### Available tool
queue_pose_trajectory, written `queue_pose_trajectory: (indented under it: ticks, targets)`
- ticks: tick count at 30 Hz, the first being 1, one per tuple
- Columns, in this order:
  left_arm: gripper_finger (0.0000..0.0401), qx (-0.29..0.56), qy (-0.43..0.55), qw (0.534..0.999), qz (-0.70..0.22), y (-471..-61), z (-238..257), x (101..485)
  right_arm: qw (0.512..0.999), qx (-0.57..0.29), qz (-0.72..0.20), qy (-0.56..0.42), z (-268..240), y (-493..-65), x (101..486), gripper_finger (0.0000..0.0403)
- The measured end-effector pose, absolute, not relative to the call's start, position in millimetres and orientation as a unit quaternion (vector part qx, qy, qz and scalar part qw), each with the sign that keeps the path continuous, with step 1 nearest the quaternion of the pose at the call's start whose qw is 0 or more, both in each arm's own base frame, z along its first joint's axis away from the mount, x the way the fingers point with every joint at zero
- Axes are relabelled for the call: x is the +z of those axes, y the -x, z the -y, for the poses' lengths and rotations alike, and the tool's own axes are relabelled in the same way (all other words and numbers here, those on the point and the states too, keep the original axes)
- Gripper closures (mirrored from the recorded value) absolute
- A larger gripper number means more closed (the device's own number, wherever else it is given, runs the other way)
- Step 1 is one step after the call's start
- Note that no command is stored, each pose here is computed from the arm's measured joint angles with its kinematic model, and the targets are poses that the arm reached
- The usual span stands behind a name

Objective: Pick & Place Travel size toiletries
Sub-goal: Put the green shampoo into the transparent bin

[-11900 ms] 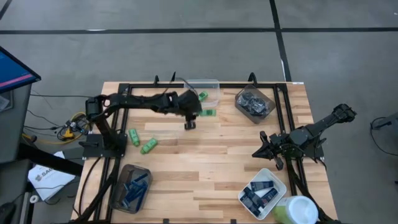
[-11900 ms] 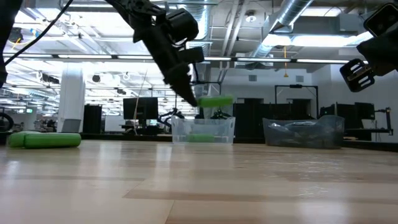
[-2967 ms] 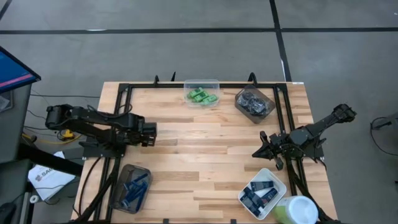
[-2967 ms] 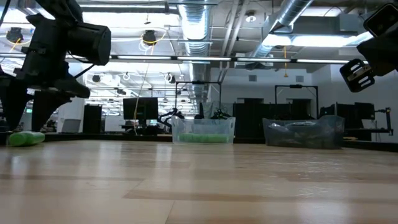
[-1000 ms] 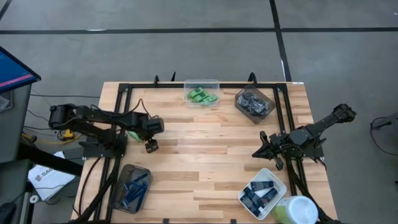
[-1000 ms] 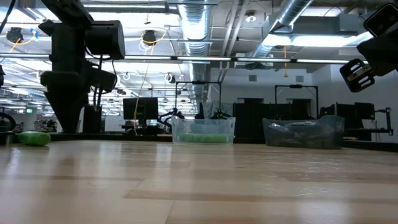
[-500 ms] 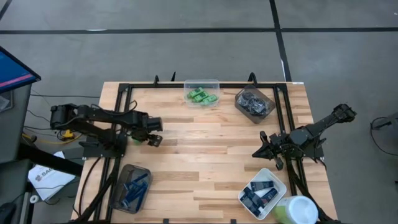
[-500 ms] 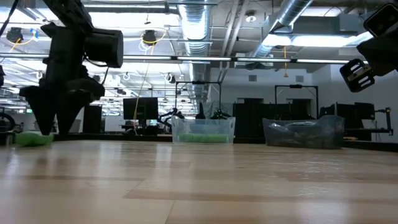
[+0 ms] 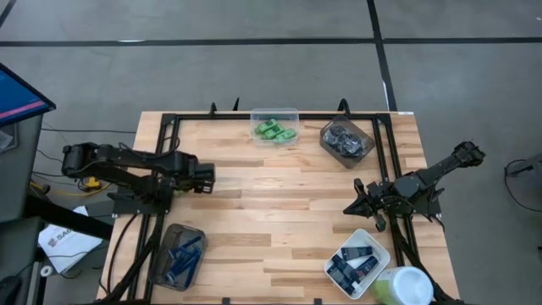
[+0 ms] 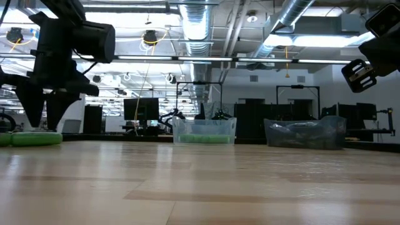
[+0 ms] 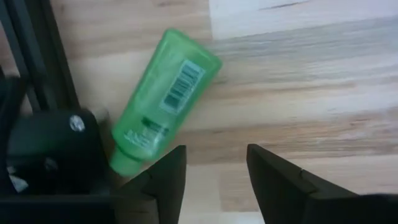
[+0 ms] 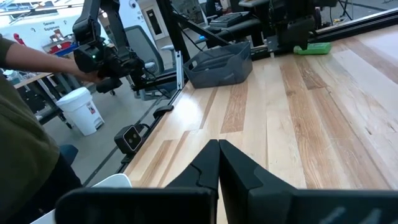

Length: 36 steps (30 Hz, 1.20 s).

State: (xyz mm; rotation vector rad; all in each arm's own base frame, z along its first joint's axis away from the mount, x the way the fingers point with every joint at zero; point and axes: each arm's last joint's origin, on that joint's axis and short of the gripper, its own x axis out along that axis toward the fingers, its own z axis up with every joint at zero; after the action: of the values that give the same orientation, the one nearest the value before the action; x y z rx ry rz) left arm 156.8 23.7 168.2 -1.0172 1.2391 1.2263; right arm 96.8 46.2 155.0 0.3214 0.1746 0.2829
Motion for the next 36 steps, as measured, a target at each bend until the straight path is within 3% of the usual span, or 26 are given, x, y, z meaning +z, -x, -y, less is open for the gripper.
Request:
queue_pose_trajectory:
  ticks: [17, 36]
  targets:
    - [0.0119, 0.467, 0.345, 0.573, -0.578, -149.0, -54.1, 168.1, 0.973, 0.140, -0.086, -0.159, -46.2, -96.8, 155.0, 0.0403]
    - [0.0111, 0.419, 0.368, 0.567, -0.606, -132.0, -58.3, 138.1, 0.973, 0.140, -0.086, -0.159, -46.2, -96.8, 155.1, 0.0403]
